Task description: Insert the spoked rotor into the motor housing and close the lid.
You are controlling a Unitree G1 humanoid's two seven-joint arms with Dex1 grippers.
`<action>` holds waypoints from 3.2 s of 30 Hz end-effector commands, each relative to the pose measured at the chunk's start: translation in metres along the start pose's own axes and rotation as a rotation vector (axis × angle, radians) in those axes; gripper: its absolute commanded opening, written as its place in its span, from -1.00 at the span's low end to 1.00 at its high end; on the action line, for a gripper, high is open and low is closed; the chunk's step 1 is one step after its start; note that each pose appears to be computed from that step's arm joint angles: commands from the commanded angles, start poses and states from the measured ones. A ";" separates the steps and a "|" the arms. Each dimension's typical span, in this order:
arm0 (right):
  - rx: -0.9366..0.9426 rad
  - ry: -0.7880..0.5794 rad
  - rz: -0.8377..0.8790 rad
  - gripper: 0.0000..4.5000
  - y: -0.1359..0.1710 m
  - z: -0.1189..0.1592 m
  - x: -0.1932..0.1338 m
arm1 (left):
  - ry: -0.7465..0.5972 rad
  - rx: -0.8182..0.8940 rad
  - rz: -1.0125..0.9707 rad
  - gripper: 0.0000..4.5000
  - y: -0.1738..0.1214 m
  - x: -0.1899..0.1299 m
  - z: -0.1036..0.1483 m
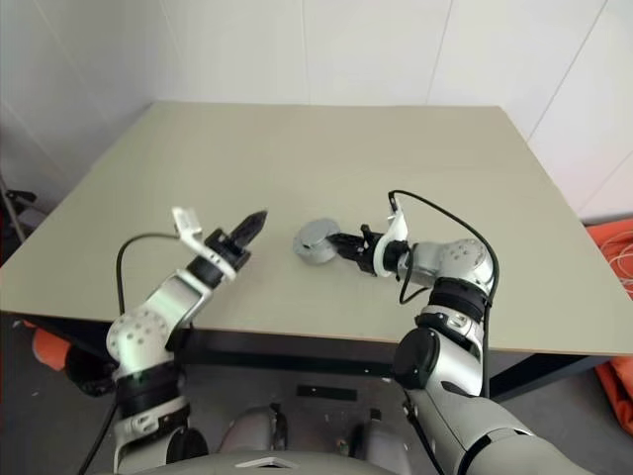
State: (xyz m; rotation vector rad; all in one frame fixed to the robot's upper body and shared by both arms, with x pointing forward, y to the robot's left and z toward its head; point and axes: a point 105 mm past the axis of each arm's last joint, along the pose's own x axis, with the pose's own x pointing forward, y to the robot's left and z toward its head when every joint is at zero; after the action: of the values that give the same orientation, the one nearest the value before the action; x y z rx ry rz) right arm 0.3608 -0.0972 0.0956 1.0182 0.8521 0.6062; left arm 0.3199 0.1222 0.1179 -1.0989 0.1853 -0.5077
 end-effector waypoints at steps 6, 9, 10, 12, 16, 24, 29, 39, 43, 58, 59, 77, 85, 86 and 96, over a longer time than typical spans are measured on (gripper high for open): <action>-0.074 -0.028 0.151 -0.47 0.047 0.013 0.004 | -0.011 -0.148 -0.019 0.10 -0.008 -0.016 -0.007; -0.078 -0.025 0.158 -0.47 0.049 0.012 0.004 | -0.027 -0.198 -0.002 0.53 -0.003 -0.017 -0.006; -0.079 -0.025 0.161 -0.47 0.051 0.012 0.004 | -0.028 -0.214 0.001 0.67 -0.002 -0.017 -0.006; -0.082 -0.027 0.174 -0.47 0.055 0.012 0.004 | -0.011 -0.241 0.010 0.97 0.000 -0.017 -0.010; -0.090 -0.028 0.204 -0.47 0.066 0.013 0.004 | 0.011 -0.290 0.023 0.99 0.003 -0.015 -0.017; -0.118 -0.030 0.285 -0.47 0.092 0.007 0.006 | 0.055 -0.351 -0.018 0.99 -0.006 -0.002 -0.024; -0.129 -0.032 0.309 -0.47 0.100 0.003 0.007 | 0.038 -0.382 -0.064 0.99 -0.012 0.003 -0.020; -0.140 -0.020 0.317 -0.47 0.103 -0.002 0.006 | -0.007 -0.418 -0.165 0.99 -0.026 0.004 -0.012; -0.134 -0.003 0.304 -0.47 0.097 -0.007 0.007 | -0.043 -0.419 -0.185 0.99 -0.029 0.006 -0.006; -0.123 0.030 0.307 -0.47 0.093 -0.024 0.007 | -0.086 -0.434 -0.191 0.99 -0.019 0.020 -0.001; -0.123 0.030 0.307 -0.47 0.094 -0.024 0.007 | -0.083 -0.436 -0.189 0.99 -0.018 0.021 -0.001; -0.128 0.052 0.309 -0.47 0.096 -0.029 0.006 | -0.009 -0.449 -0.177 0.81 -0.013 0.030 -0.014; -0.123 0.055 0.297 -0.47 0.093 -0.030 0.007 | 0.007 -0.443 -0.169 -0.04 -0.011 0.025 -0.014; -0.122 0.055 0.296 -0.47 0.093 -0.030 0.007 | 0.007 -0.443 -0.167 -0.04 -0.011 0.024 -0.014; -0.116 0.003 0.289 -0.47 0.092 -0.026 0.008 | -0.013 -0.452 -0.193 -0.04 -0.020 0.021 -0.010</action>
State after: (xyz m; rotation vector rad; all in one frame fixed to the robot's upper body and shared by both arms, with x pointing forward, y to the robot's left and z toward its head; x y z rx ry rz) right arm 0.3358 -0.0393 0.1443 1.0428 0.7872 0.8473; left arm 0.3314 0.1003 0.1170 -1.5971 0.2224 -0.5947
